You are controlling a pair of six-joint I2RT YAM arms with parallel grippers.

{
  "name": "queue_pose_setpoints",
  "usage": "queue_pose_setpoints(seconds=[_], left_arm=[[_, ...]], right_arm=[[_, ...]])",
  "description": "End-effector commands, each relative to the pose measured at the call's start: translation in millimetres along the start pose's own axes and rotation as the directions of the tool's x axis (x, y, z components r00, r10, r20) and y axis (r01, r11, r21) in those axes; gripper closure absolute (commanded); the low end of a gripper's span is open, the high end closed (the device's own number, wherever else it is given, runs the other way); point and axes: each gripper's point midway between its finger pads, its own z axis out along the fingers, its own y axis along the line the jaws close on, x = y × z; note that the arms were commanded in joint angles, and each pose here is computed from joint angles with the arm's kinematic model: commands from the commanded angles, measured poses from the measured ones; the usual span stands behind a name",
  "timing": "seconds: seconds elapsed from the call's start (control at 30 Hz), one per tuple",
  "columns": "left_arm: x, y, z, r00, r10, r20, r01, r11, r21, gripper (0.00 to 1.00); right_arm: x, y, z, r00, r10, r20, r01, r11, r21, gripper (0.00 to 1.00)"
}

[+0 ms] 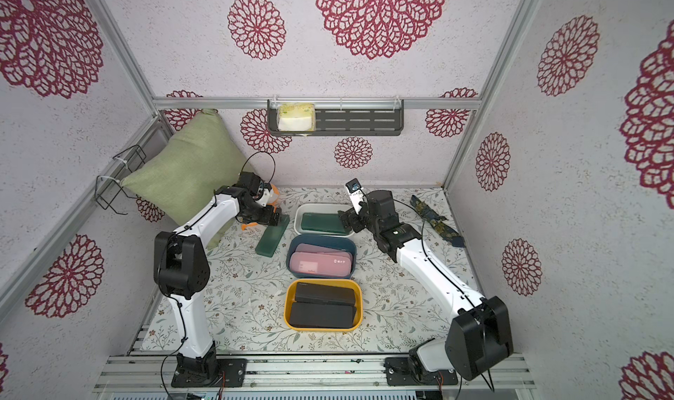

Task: Place the pencil cases by color into the storage box
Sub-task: Pick up the pencil case from the center of the board.

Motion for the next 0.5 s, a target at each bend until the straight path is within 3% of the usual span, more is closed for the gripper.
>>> queue_pose_setpoints(seconds=[0.0, 0.13, 0.47], left_arm=[[17, 6, 9, 0.991, 0.067, -0.118, -0.071, 0.997, -0.024, 0.03], [28, 15, 25, 0.979, 0.045, -0.2, -0.059, 0.996, -0.062, 0.03], [35, 20, 48, 0.973, 0.003, -0.229, -0.022, 0.996, -0.081, 0.03]], right_arm=[[-19, -2, -12, 0.998, -0.019, 0.062, 0.018, 1.0, 0.013, 0.02], [-18, -2, -12, 0.998, -0.017, 0.065, 0.016, 1.0, 0.013, 0.02], [-17, -1, -10, 0.998, -0.017, 0.061, 0.016, 1.0, 0.008, 0.02]])
